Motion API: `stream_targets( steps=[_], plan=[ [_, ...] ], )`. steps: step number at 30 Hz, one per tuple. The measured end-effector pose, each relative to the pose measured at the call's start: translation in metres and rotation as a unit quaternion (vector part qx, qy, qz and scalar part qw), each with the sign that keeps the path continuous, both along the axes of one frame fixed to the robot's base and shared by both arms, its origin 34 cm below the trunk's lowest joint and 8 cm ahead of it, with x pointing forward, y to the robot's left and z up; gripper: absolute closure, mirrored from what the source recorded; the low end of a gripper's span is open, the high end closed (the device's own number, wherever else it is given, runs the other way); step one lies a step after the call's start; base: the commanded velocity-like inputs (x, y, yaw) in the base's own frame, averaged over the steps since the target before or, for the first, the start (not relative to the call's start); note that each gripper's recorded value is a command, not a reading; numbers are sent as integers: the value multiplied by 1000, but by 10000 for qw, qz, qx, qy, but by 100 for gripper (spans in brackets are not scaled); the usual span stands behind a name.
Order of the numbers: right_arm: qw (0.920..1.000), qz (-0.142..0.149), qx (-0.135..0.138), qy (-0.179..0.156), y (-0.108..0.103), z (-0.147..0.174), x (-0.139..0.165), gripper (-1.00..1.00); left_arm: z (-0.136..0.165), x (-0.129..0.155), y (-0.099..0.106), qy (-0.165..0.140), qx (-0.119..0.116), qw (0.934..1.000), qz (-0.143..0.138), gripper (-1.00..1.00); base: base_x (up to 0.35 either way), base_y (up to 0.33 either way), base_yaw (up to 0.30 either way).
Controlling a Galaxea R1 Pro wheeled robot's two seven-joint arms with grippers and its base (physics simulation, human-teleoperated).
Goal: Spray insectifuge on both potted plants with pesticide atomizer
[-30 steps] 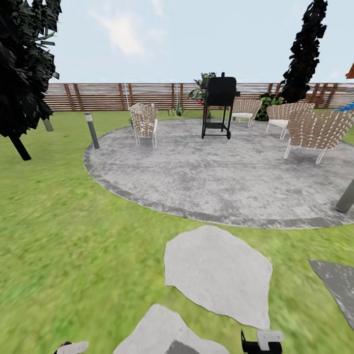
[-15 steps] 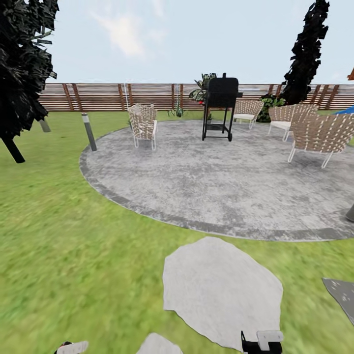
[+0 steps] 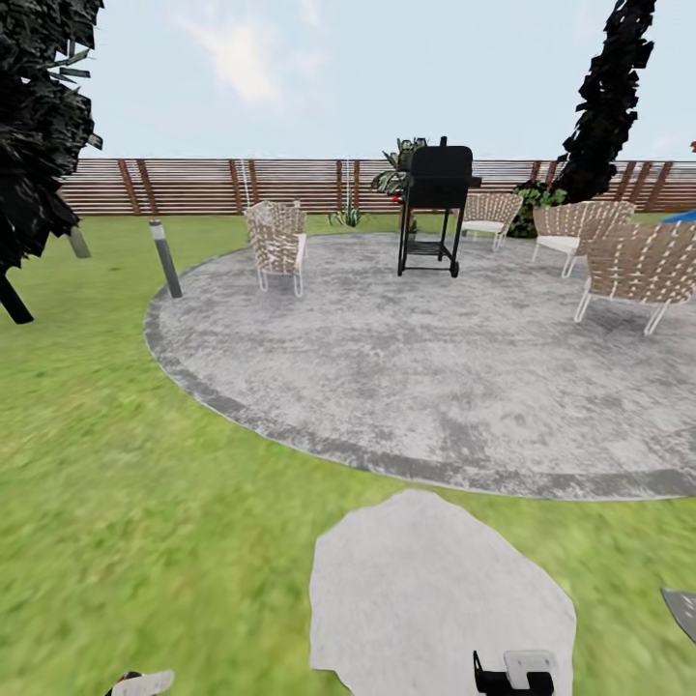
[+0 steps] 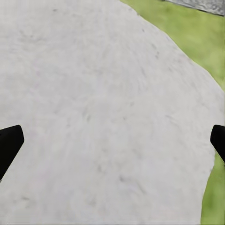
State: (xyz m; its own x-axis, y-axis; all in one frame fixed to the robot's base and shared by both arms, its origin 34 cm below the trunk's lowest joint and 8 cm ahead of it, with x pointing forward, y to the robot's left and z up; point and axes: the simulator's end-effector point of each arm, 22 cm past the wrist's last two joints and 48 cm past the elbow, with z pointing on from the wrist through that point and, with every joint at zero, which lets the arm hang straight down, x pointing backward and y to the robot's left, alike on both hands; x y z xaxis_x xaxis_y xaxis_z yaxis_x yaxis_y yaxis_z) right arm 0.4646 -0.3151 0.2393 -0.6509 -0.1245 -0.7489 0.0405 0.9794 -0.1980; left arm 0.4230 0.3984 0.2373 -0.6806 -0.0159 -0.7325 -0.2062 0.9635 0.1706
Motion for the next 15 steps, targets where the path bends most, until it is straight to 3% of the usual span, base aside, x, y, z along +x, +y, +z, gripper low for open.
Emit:
stream_targets(
  steps=[15],
  plan=[
    [10000,-2,1,0,0,0,0,-100,0,0,0,2,0,10000,-4,100,336,-121,0]
  ],
)
